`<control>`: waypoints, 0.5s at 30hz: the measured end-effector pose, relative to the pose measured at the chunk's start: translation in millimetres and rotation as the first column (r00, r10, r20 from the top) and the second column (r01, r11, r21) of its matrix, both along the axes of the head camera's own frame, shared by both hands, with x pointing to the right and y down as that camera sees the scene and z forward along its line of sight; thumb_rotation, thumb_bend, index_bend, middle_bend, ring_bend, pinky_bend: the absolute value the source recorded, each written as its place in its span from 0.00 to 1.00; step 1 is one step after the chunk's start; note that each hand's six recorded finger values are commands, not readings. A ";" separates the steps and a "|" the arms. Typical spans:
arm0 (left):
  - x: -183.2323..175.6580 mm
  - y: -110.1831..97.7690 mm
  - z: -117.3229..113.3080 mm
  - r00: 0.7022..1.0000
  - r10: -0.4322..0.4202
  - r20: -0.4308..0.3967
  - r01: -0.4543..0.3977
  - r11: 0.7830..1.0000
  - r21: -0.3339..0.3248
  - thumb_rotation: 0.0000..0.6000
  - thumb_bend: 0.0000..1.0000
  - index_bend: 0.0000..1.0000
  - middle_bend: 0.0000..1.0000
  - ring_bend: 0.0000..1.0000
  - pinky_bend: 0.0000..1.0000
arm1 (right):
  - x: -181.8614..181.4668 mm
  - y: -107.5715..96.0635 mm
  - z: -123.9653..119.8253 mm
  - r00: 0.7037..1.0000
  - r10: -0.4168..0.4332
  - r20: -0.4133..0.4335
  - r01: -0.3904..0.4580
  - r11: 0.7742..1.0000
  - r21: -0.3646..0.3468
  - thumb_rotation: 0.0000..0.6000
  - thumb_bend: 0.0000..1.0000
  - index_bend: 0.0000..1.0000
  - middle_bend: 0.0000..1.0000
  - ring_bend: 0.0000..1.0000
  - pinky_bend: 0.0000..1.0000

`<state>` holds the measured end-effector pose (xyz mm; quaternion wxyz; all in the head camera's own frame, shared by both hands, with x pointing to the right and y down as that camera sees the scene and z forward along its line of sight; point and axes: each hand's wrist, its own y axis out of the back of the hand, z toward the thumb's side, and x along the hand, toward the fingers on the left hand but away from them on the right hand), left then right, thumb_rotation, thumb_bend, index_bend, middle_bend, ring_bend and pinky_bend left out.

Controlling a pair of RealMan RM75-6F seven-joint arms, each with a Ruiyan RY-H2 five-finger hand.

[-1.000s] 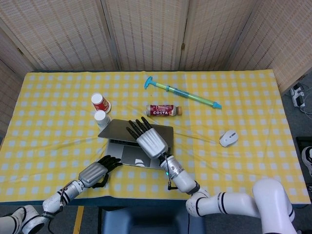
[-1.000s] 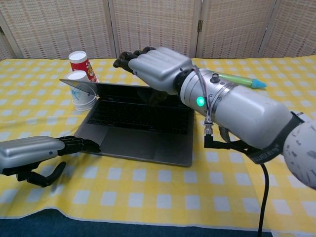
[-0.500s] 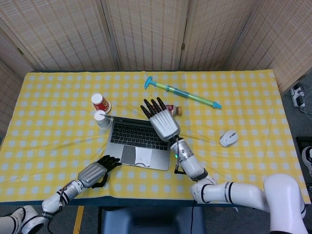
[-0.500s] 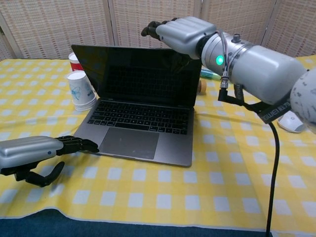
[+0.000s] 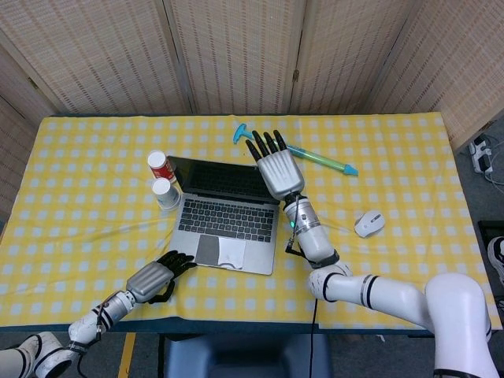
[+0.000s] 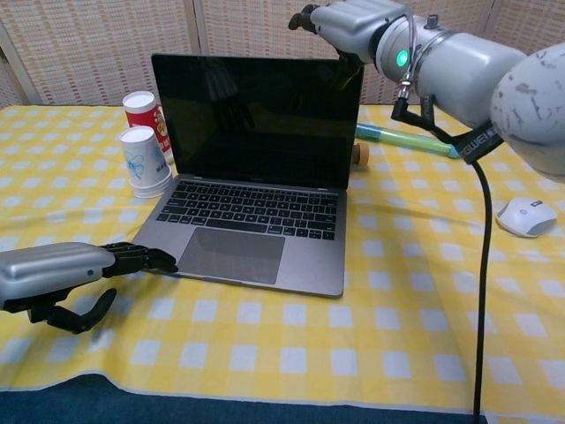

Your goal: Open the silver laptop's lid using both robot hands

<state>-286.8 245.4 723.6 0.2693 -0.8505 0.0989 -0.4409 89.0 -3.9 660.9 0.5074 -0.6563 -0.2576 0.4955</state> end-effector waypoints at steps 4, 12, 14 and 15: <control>-1.6 0.2 -0.2 1.000 0.000 0.003 0.000 1.000 0.001 0.90 0.90 0.02 0.06 0.02 0.00 | 5.0 -9.4 1.5 0.999 0.030 -0.012 -0.030 1.000 0.003 1.00 0.65 0.00 0.00 0.00 0.00; -5.5 0.4 1.5 1.000 -0.008 0.011 0.008 1.000 -0.004 0.90 0.90 0.02 0.06 0.02 0.00 | 15.2 -21.4 8.0 0.996 0.081 -0.034 -0.081 0.997 0.005 1.00 0.65 0.00 0.00 0.00 0.00; -6.0 0.5 1.7 1.000 -0.009 0.012 0.009 1.000 -0.005 0.90 0.90 0.02 0.06 0.02 0.00 | 17.5 -23.1 10.1 0.995 0.091 -0.041 -0.091 0.996 0.004 1.00 0.65 0.00 0.00 0.00 0.00; -6.3 0.6 1.7 1.000 -0.009 0.013 0.009 1.000 -0.005 0.90 0.90 0.02 0.06 0.02 0.00 | 18.4 -23.8 10.8 0.995 0.094 -0.043 -0.093 0.996 0.005 1.00 0.65 0.00 0.00 0.00 0.00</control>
